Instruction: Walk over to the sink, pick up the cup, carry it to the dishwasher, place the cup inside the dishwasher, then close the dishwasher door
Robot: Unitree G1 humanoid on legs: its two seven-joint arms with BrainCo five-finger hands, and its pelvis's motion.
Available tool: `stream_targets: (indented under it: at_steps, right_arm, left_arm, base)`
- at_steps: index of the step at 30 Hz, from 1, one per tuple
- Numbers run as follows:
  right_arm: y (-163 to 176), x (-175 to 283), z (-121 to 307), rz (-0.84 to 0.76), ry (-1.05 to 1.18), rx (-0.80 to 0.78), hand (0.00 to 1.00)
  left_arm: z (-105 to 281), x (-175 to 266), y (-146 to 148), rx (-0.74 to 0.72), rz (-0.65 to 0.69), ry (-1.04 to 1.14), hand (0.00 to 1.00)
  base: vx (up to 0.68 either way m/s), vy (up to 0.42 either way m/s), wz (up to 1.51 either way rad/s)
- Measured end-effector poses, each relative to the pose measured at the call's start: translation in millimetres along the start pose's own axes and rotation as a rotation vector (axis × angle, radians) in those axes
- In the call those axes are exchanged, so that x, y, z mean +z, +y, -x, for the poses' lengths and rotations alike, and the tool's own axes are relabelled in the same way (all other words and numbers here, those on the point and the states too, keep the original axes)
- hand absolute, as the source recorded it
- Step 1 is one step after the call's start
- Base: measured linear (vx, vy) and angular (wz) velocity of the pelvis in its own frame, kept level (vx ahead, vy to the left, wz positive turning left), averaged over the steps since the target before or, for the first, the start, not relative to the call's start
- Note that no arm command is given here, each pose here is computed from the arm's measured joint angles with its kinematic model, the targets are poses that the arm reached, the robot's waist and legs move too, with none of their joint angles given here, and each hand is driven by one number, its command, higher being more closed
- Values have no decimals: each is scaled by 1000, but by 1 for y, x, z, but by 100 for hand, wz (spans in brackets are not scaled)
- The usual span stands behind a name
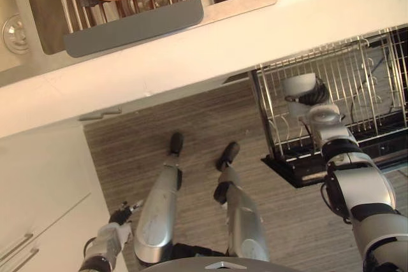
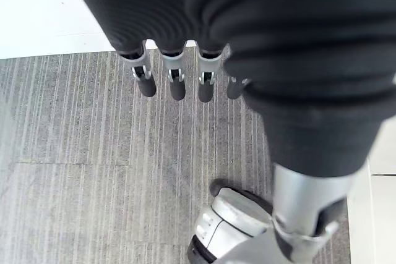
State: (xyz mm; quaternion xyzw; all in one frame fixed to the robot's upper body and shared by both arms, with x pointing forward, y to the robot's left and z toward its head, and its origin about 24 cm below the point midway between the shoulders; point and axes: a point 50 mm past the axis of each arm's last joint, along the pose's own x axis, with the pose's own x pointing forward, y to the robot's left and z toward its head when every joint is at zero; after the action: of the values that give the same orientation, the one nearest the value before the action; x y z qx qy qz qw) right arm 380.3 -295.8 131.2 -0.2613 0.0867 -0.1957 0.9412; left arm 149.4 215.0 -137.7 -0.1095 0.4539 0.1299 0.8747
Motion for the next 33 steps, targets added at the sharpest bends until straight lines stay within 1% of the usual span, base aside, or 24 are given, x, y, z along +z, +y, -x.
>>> stream_targets:
  at_steps: [3,4,11,15,19,22,24,25,27,28,30,33]
  right_arm:
    - [0,14,-2,21,-42,6,100]
    - [-1,16,-3,21,-48,3,0]
    - [-5,26,-3,24,-107,0,0]
    - [-6,31,-3,-27,-139,-16,0]
    - [-5,30,-3,-86,-123,-13,0]
    - [4,21,0,-214,-93,10,0]
    - [14,8,7,-368,-68,30,0]
    - [17,3,10,-400,-59,36,0]
    - [36,-18,21,-500,-4,77,0]
    - [41,-22,24,-521,8,86,0]
    - [63,-38,40,-545,44,131,0]
    - [80,-53,59,-590,82,124,0]
  left_arm:
    - [0,-3,-3,-3,1,-1,0]
    - [0,-3,-3,0,-2,-4,0]
    - [0,-8,-6,7,3,2,0]
    - [0,-9,-7,6,3,0,0]
    - [0,-9,-7,7,5,0,0]
    - [0,-8,-7,19,8,-5,0]
    - [0,-5,-5,77,9,-32,0]
    - [0,-4,-5,90,10,-38,0]
    - [0,3,-3,136,26,-66,0]
    - [1,5,-2,147,33,-73,0]
    - [1,15,1,169,47,-112,0]
    - [2,20,7,193,86,-127,0]
  base:
    - [3,4,2]
    - [5,12,8]
    - [-14,7,9]
    - [-9,-6,9]
    - [1,-3,6]
    - [26,6,4]
    - [58,7,17]
    - [75,1,15]
    - [86,-4,2]
    - [77,-8,-12]
    - [65,-8,-22]
    - [74,-13,-15]
